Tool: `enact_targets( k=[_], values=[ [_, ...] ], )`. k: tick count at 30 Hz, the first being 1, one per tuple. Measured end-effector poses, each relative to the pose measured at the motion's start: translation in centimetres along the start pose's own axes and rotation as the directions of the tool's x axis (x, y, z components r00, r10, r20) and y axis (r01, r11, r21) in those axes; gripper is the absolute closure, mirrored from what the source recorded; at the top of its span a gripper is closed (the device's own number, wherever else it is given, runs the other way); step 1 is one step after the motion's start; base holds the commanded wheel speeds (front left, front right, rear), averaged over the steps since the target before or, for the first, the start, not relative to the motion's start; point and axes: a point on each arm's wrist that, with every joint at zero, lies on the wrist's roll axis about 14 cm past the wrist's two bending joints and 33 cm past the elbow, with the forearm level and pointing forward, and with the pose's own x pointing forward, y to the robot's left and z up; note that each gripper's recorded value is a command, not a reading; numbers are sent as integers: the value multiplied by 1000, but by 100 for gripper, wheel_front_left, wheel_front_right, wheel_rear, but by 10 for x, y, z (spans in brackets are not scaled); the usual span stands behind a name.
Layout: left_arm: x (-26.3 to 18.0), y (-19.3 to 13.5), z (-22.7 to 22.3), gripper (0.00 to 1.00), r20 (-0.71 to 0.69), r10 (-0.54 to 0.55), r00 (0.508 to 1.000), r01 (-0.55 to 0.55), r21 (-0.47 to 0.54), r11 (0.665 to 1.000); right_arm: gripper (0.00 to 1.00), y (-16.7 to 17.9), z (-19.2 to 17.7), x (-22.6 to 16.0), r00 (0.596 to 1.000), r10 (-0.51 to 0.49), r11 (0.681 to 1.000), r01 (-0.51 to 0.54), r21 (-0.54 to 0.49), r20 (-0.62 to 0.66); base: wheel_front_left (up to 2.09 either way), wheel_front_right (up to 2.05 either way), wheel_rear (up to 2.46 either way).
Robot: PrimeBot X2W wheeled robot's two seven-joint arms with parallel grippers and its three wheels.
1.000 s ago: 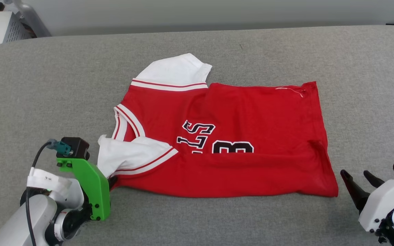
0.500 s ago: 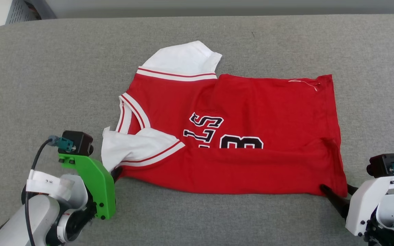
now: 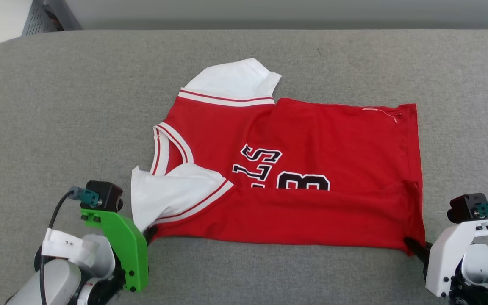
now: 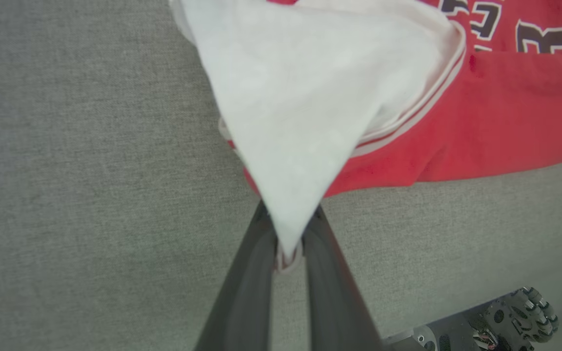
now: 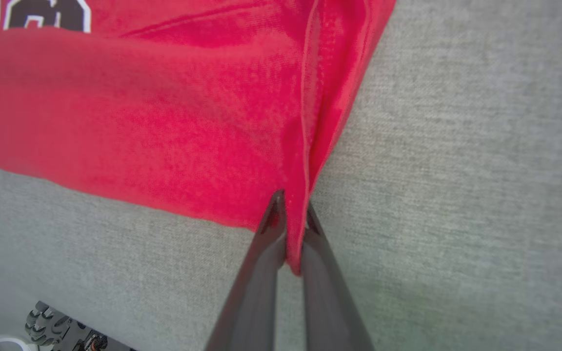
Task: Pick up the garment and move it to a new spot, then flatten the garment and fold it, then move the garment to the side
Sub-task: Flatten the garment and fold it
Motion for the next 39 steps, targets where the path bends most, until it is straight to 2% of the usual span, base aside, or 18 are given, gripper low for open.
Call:
enact_targets(
  k=[10,22,33,34,35,36,37,39],
  values=[
    [-31,-14,-38,100,-7,-16,1000,16,-56,998,100,7,-19,-26,1000,3,1000,-3,-2,8,0,0,0],
    [-79,-2,-58,100,35,51,998,-48,-83,995,100,20,-43,-60,1000,20,1000,-20,-5,16,0,0,0],
    [-63,-1,-94,100,-77,39,996,-51,-163,985,100,21,-59,-55,1000,12,998,-11,65,-6,0,0,0],
    [-61,-1,-95,73,-84,38,996,-52,-168,984,86,20,-58,-54,1000,8,997,-8,71,1,0,0,0],
    [-59,-1,-96,52,-88,36,995,-51,-170,984,51,19,-59,-54,1000,7,997,-8,79,5,0,0,0],
    [-57,-2,-96,12,-88,35,996,-50,-176,983,3,20,-59,-54,1000,7,996,-7,84,7,0,0,0],
    [-56,-2,-95,0,-85,35,996,-49,-179,983,0,19,-57,-54,1000,2,997,-4,83,24,0,0,0],
    [-54,1,-91,0,-68,43,997,-55,-179,982,0,18,-53,-54,998,-5,996,1,85,55,0,0,0]
  ],
)
